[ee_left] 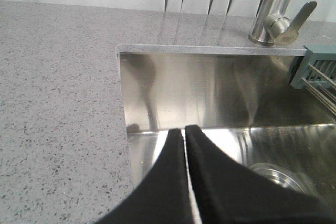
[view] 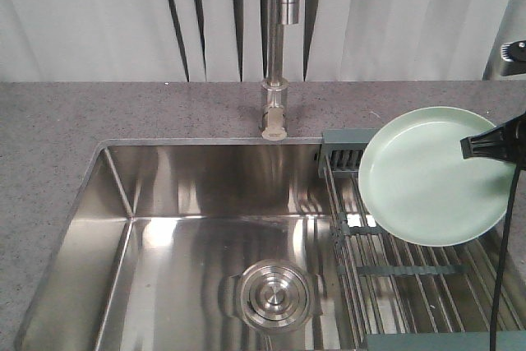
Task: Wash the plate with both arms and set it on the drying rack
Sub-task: 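Carry the plate onto the grey drying rack and lower it, then open the right gripper to release the plate and withdraw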
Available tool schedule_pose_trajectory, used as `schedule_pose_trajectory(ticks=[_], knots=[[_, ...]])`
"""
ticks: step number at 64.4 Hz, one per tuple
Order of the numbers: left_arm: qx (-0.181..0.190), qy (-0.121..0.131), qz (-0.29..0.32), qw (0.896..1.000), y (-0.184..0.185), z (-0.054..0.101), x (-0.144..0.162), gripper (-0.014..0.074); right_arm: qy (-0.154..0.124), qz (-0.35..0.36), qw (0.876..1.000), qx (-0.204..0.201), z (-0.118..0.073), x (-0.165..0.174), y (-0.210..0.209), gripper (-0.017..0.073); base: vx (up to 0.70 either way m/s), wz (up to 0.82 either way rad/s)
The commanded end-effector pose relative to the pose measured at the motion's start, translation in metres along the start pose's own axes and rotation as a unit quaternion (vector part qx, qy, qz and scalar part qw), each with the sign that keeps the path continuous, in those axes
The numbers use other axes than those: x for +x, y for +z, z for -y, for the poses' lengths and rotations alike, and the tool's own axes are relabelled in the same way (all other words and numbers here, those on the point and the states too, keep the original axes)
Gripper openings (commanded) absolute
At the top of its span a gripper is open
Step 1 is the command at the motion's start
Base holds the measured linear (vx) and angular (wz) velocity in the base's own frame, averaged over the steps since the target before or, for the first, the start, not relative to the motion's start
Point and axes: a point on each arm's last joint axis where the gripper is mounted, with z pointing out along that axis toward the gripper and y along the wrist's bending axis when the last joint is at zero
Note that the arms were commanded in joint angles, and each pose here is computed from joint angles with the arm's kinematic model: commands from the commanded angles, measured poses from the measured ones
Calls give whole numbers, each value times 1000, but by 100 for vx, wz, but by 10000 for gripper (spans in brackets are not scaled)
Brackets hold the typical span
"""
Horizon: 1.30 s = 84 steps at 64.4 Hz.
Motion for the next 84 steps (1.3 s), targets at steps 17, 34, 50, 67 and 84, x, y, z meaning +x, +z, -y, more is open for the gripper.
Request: schedule_pose_trajectory(ticks=[17, 34, 50, 67, 84], knots=[[-5, -9, 39, 999, -1, 1, -14, -6, -36, 9, 999, 24, 1, -16, 48, -1, 0, 0], [-5, -9, 39, 999, -1, 1, -14, -6, -50, -30, 998, 17, -5, -11, 90, -1, 0, 0], [-5, -9, 39, 999, -1, 1, -14, -6, -52, -42, 998, 11, -9, -9, 100, 34, 0, 0], [-5, -9, 39, 999, -1, 1, -14, -6, -55, -44, 997, 13, -8, -9, 99, 268, 0, 0], [-5, -9, 39, 999, -1, 1, -14, -6, -50, -38, 998, 18, -6, -10, 85, 433, 0, 0]])
